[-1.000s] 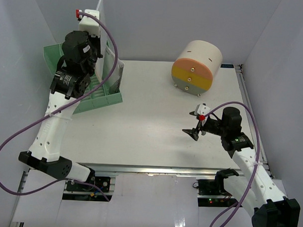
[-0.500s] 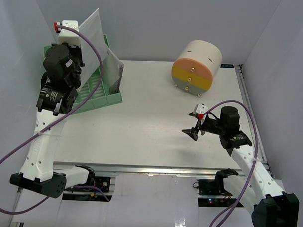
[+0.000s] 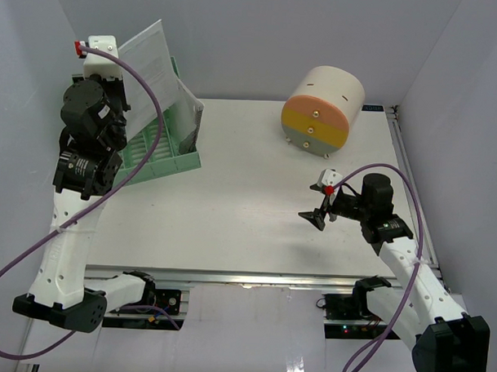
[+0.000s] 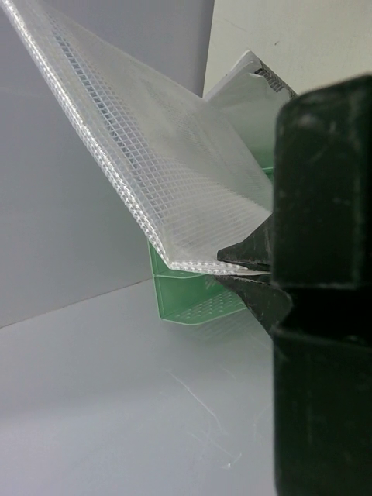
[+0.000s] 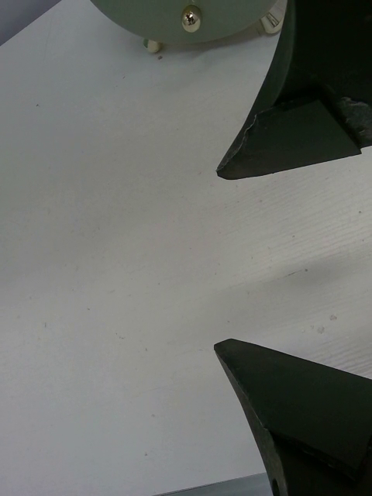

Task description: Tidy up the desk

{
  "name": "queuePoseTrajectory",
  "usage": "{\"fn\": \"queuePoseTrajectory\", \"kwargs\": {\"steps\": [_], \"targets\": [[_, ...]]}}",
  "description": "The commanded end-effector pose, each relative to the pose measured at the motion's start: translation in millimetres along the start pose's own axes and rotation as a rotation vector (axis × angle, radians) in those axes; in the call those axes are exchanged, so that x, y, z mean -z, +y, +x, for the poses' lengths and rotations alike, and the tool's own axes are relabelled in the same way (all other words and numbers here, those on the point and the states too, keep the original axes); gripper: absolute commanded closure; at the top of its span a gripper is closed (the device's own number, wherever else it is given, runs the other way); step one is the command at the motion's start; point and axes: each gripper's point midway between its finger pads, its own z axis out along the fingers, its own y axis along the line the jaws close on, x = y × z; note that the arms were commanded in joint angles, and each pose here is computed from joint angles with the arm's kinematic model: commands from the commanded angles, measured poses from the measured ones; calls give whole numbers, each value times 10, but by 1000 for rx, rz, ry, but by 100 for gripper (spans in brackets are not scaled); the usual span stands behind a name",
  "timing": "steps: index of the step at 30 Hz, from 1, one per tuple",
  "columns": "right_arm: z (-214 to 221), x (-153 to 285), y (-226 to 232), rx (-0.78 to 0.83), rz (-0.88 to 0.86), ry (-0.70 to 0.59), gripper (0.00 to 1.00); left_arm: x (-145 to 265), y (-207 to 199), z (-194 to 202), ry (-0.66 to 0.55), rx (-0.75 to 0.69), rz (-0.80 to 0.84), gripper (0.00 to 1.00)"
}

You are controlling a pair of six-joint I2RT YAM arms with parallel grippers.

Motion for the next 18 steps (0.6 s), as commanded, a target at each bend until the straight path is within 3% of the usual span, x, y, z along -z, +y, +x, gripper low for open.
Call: {"fn": "queuePoseTrajectory", "kwargs": {"steps": [1, 18], "targets": [[-40, -3, -21, 19, 2, -24, 10, 21, 156, -57, -20, 22, -61, 100], [-63, 15, -41, 20, 12, -26, 10, -171, 193, 306, 102, 9, -101, 100]]}}
